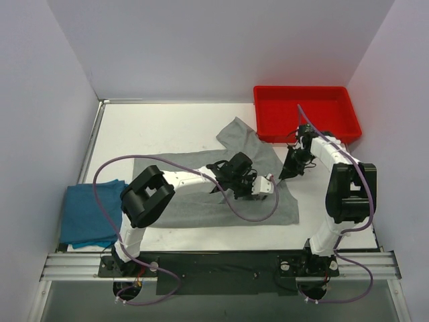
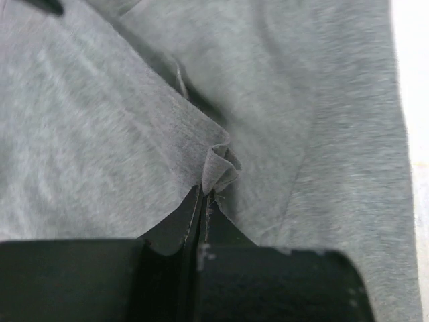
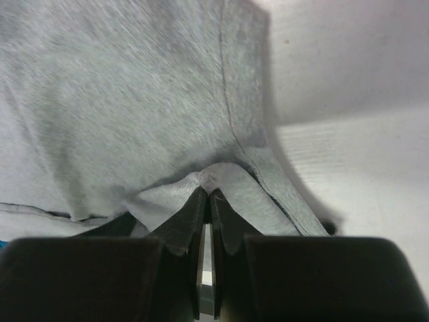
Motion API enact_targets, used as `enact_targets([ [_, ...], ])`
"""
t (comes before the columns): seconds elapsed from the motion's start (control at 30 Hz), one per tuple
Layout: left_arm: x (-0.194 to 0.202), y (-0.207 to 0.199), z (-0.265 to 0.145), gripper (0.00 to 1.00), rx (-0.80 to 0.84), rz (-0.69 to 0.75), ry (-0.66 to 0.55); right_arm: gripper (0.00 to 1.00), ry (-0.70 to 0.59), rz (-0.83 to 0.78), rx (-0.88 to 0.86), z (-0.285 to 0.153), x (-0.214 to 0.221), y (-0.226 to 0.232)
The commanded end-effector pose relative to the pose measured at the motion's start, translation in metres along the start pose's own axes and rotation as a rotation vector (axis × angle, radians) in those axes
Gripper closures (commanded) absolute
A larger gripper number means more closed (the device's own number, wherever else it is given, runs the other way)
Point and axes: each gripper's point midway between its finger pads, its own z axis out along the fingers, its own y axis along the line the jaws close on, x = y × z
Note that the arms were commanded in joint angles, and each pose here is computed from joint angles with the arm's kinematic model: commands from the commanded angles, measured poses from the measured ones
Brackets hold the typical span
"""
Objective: Fold and stack the t-shirts
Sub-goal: Fold the flattened tshirt in 1/3 of the way
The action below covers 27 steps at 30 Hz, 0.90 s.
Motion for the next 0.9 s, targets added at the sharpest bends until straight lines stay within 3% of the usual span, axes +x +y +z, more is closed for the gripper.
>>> enact_targets([
  [0.0,-0.013,0.029,-0.013,1.0,-0.102,-0.182,-0.09,1.0,0.039,0.021,-0.035,-0.006,-0.001,0.011],
  [0.3,0.011,0.032,-0.022,0.98,-0.096,-0.331,-0.091,0.98,0.074,0.008,-0.04,0.007,-0.011,0.031],
  [0.37,0.015,0.031,-0.023,0.89,-0.093,-0.357,-0.087,0.87,0.063,0.003,-0.04,0.006,-0.016,0.035],
  [0.47,0.02,0.036,-0.027,0.62,-0.112,-0.418,-0.087,0.71,0.027,-0.008,-0.037,0.0,-0.026,0.04],
  [0.57,0.022,0.047,-0.035,0.52,-0.155,-0.502,-0.093,0.61,-0.045,-0.05,-0.036,-0.018,-0.037,0.046],
  [0.7,0.025,0.065,-0.048,0.49,-0.224,-0.59,-0.085,0.62,-0.118,-0.104,-0.003,-0.042,-0.034,0.043],
  [0.87,0.035,0.082,-0.067,0.49,-0.315,-0.671,-0.062,0.87,-0.039,-0.147,0.037,-0.027,0.011,0.031],
])
